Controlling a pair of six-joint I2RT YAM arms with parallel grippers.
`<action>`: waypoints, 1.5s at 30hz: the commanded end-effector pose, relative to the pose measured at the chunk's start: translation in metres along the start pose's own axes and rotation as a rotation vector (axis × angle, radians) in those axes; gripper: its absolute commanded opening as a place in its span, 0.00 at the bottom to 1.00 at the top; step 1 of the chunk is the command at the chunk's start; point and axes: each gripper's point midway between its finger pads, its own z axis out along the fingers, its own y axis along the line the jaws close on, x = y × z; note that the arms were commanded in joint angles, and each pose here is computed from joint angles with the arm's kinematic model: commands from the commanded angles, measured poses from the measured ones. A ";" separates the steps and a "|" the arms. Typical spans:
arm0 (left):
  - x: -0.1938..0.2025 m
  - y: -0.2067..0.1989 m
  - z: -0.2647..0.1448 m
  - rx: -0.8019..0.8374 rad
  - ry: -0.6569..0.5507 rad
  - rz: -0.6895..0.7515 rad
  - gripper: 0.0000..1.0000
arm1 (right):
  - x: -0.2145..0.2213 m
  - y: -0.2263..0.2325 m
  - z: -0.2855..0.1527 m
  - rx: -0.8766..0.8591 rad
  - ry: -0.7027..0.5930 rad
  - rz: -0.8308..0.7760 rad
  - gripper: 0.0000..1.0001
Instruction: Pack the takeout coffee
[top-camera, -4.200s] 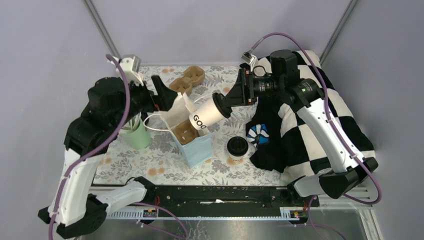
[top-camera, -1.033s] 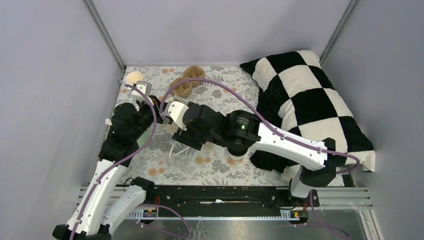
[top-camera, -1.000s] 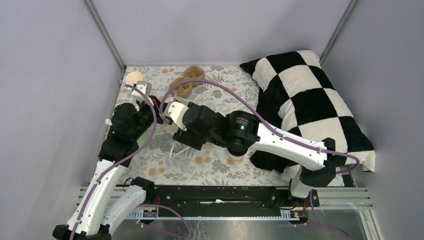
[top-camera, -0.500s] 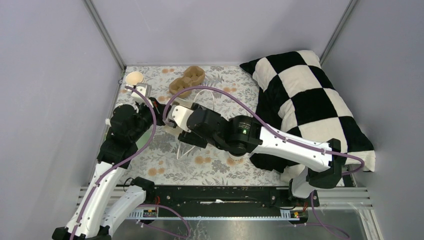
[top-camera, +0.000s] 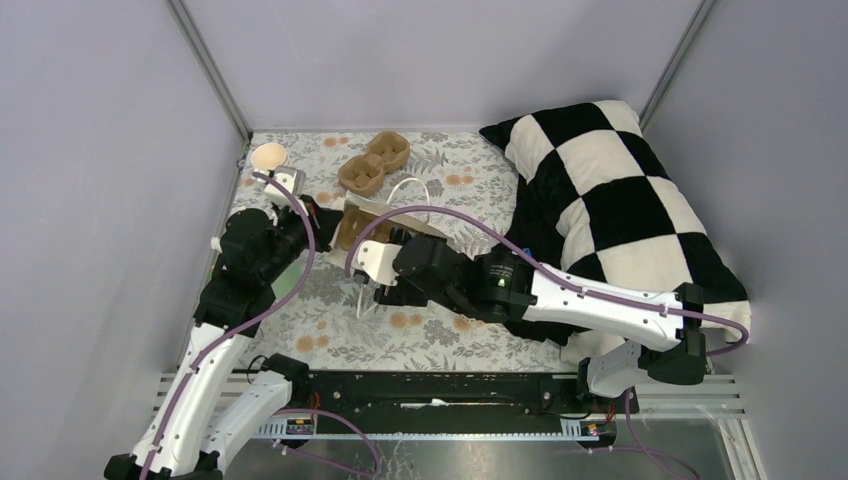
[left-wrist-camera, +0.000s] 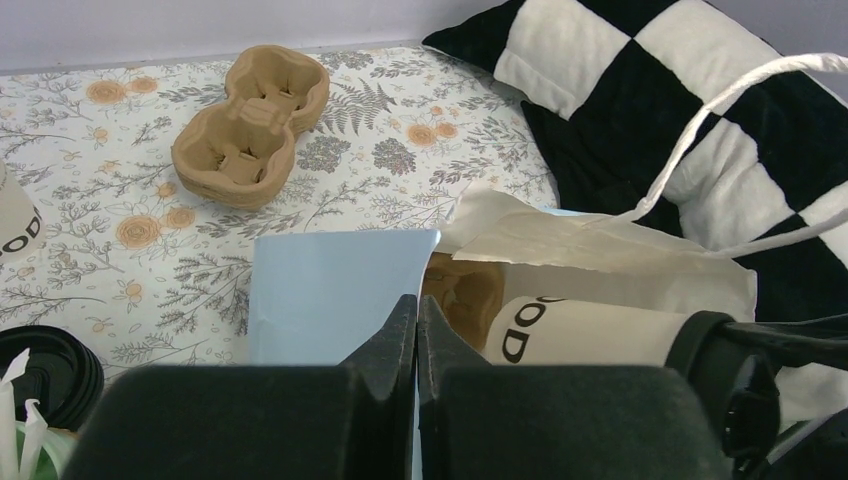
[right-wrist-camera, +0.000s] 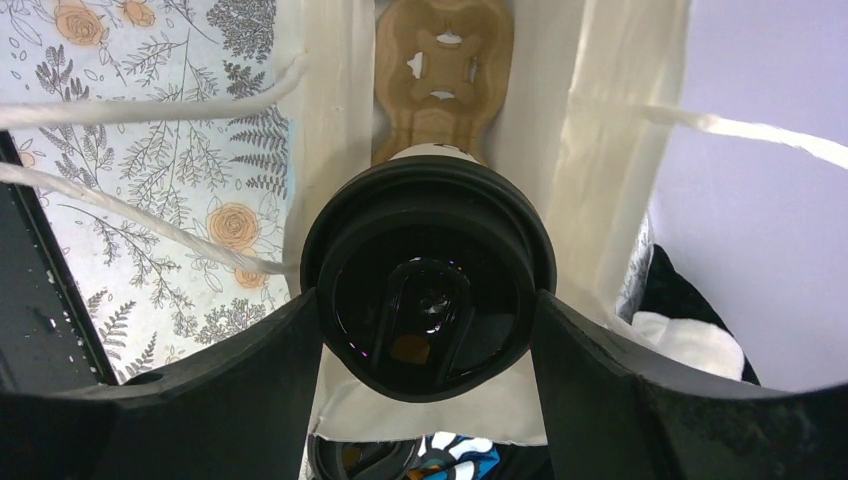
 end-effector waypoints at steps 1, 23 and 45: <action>-0.025 -0.010 -0.008 0.040 -0.073 0.046 0.00 | -0.016 -0.010 0.003 0.022 -0.108 -0.008 0.38; 0.003 -0.015 -0.016 0.135 -0.115 0.215 0.00 | 0.008 -0.023 0.027 0.045 -0.137 -0.135 0.38; 0.013 -0.015 -0.017 0.156 -0.120 0.255 0.00 | 0.041 -0.017 0.072 -0.093 -0.153 -0.288 0.36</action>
